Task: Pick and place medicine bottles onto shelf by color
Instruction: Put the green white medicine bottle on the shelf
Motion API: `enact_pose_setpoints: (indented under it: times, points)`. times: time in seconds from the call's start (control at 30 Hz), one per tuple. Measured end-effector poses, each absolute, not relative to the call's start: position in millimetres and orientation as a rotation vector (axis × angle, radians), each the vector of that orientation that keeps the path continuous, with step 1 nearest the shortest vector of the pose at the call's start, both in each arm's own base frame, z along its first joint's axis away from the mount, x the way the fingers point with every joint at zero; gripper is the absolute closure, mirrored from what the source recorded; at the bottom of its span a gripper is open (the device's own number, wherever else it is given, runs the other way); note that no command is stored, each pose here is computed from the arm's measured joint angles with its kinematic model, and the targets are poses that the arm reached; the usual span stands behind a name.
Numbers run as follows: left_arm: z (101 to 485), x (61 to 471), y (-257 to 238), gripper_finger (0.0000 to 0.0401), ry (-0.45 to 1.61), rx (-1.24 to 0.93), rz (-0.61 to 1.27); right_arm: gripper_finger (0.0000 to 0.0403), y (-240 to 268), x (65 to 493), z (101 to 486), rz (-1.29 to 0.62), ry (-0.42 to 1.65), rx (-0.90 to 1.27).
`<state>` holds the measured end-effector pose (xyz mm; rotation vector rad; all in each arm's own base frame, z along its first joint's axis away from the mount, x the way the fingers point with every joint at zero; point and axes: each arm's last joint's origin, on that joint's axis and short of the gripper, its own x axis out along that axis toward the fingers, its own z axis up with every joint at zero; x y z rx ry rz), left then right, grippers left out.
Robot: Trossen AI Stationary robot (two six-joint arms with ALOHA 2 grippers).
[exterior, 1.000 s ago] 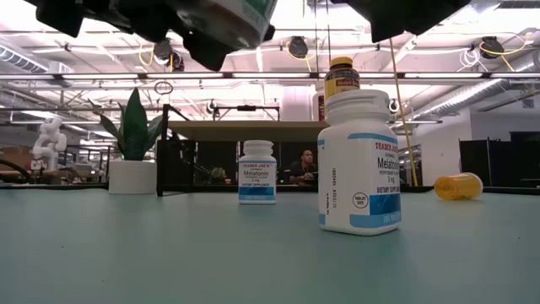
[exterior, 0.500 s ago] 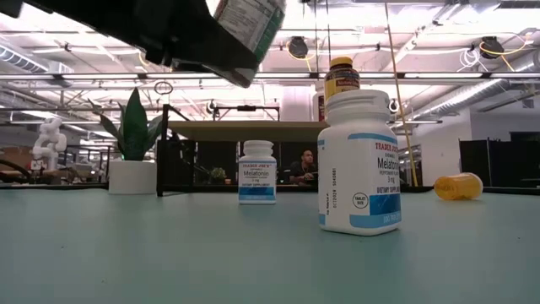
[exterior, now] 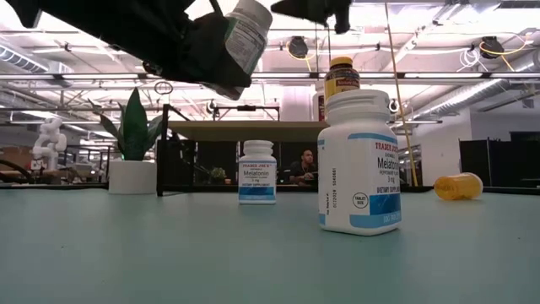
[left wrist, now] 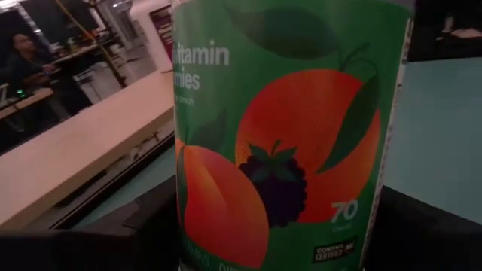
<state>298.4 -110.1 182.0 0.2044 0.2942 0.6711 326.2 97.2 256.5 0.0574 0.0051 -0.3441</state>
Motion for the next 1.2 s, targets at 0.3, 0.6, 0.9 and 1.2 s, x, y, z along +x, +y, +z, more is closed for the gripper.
enact_pose_setpoints:
  times: [0.3,0.6,0.9,1.2]
  points:
    - [179.9,298.6,-106.3,0.0106,0.312,0.214,0.686,0.0122,85.7,345.4,234.7,-0.384,-0.044,0.1]
    - [181.0,299.2,-107.0,0.0105,0.31,0.212,0.668,0.014,82.0,348.1,229.7,-0.372,-0.019,0.098]
    - [180.9,299.3,-107.4,0.0104,0.311,0.208,0.659,0.0176,80.3,348.9,228.0,-0.354,-0.001,0.081]
    - [179.8,299.6,-118.3,0.0072,0.336,0.163,0.462,0.0172,74.3,334.7,244.0,-0.111,0.154,-0.117]
